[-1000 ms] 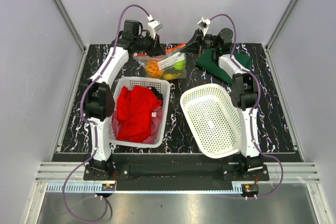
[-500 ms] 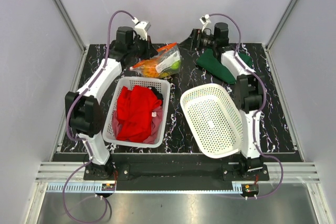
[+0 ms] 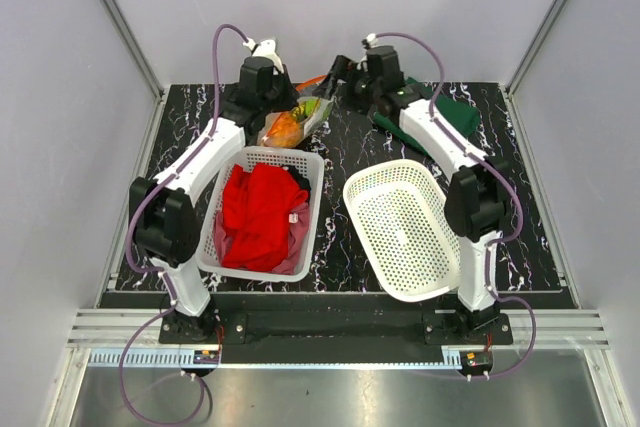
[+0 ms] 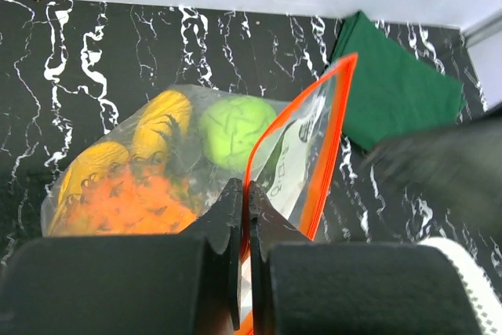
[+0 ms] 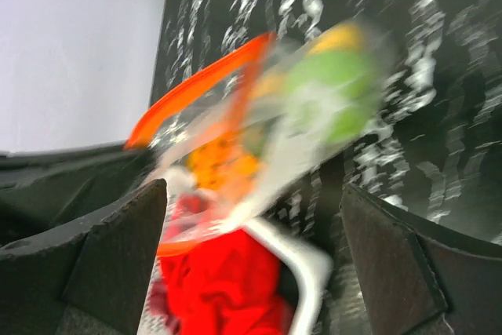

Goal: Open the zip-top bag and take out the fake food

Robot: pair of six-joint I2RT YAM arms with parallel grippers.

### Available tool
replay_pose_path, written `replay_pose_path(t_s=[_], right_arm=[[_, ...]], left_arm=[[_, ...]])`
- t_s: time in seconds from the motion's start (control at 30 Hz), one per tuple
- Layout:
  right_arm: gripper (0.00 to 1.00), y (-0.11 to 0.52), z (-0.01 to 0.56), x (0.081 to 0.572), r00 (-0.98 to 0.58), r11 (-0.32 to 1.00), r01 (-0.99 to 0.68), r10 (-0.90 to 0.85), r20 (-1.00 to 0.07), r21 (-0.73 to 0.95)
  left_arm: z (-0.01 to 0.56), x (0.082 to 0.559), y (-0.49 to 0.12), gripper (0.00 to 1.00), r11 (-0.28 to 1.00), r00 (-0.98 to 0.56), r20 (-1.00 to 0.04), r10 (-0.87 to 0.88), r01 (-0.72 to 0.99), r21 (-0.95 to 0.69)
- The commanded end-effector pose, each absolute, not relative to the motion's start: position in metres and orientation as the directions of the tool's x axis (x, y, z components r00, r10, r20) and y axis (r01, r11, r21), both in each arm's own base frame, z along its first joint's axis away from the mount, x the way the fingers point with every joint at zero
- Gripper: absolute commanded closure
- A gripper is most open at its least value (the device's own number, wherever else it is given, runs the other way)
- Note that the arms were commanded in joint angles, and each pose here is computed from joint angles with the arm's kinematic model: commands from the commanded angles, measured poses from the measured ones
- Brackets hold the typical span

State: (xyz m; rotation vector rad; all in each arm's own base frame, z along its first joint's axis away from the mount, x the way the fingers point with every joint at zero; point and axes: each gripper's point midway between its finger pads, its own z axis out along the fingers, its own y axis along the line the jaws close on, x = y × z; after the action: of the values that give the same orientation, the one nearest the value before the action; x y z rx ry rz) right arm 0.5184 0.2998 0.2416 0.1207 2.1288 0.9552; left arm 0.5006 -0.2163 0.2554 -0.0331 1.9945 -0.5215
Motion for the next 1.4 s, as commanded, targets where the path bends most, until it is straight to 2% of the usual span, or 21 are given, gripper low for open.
replay_pose_path(t_s=[0.0, 0.07, 0.13, 0.27, 0.3, 0.4, 0.53, 0.63, 0.73, 0.8, 0.87, 0.9, 1.2, 1.37], right_arm=[[0.0, 0.321, 0.264, 0.512, -0.69, 0.692, -0.182, 0.416, -0.592, 0.699], [0.0, 0.33, 0.258, 0.512, -0.703, 0.691, -0.172, 0.413, -0.579, 0.702], [0.09, 0.335, 0.249, 0.511, -0.715, 0.696, -0.161, 0.407, -0.569, 0.7], [0.43, 0.328, 0.228, 0.51, -0.715, 0.735, -0.134, 0.392, -0.579, 0.664], [0.59, 0.325, 0.224, 0.51, -0.714, 0.746, -0.13, 0.388, -0.584, 0.654], [0.84, 0.309, 0.216, 0.51, -0.699, 0.78, -0.111, 0.379, -0.607, 0.615], [1.0, 0.277, 0.202, 0.511, -0.684, 0.835, -0.094, 0.342, -0.644, 0.542], [1.0, 0.243, 0.184, 0.514, -0.692, 0.859, -0.059, 0.332, -0.641, 0.508], [1.0, 0.223, 0.173, 0.517, -0.699, 0.892, -0.094, 0.258, -0.667, 0.443], [0.7, 0.23, 0.182, 0.517, -0.694, 0.89, -0.173, 0.193, -0.693, 0.422], [0.55, 0.24, 0.196, 0.515, -0.682, 0.878, -0.225, 0.167, -0.712, 0.422], [0.53, 0.241, 0.202, 0.513, -0.675, 0.88, -0.239, 0.154, -0.722, 0.411], [0.36, 0.245, 0.27, 0.489, -0.561, 0.918, -0.244, 0.13, -0.817, 0.313], [0.39, 0.272, 0.294, 0.487, -0.522, 0.899, -0.306, 0.117, -0.845, 0.314]], left_arm=[[0.312, 0.516, -0.229, 1.0, 0.879, -0.324, -0.876, -0.357, 0.199, -0.432], [0.317, 0.517, -0.233, 1.0, 0.877, -0.306, -0.881, -0.362, 0.209, -0.433], [0.321, 0.521, -0.235, 1.0, 0.881, -0.281, -0.893, -0.353, 0.222, -0.418], [0.328, 0.531, -0.231, 1.0, 0.899, -0.252, -0.907, -0.337, 0.201, -0.389], [0.339, 0.535, -0.23, 1.0, 0.9, -0.23, -0.912, -0.34, 0.2, -0.386], [0.342, 0.543, -0.227, 1.0, 0.913, -0.214, -0.92, -0.328, 0.178, -0.367], [0.344, 0.55, -0.218, 1.0, 0.926, -0.195, -0.929, -0.314, 0.151, -0.345], [0.348, 0.552, -0.208, 1.0, 0.931, -0.177, -0.931, -0.319, 0.127, -0.343], [0.351, 0.551, -0.21, 1.0, 0.929, -0.178, -0.934, -0.309, 0.156, -0.337], [0.35, 0.548, -0.221, 1.0, 0.913, -0.198, -0.929, -0.312, 0.209, -0.351], [0.347, 0.545, -0.229, 1.0, 0.894, -0.223, -0.92, -0.323, 0.245, -0.374], [0.345, 0.544, -0.233, 1.0, 0.884, -0.234, -0.91, -0.341, 0.249, -0.396], [0.34, 0.541, -0.245, 1.0, 0.873, -0.254, -0.898, -0.358, 0.251, -0.419], [0.341, 0.54, -0.249, 1.0, 0.87, -0.256, -0.9, -0.353, 0.265, -0.416]])
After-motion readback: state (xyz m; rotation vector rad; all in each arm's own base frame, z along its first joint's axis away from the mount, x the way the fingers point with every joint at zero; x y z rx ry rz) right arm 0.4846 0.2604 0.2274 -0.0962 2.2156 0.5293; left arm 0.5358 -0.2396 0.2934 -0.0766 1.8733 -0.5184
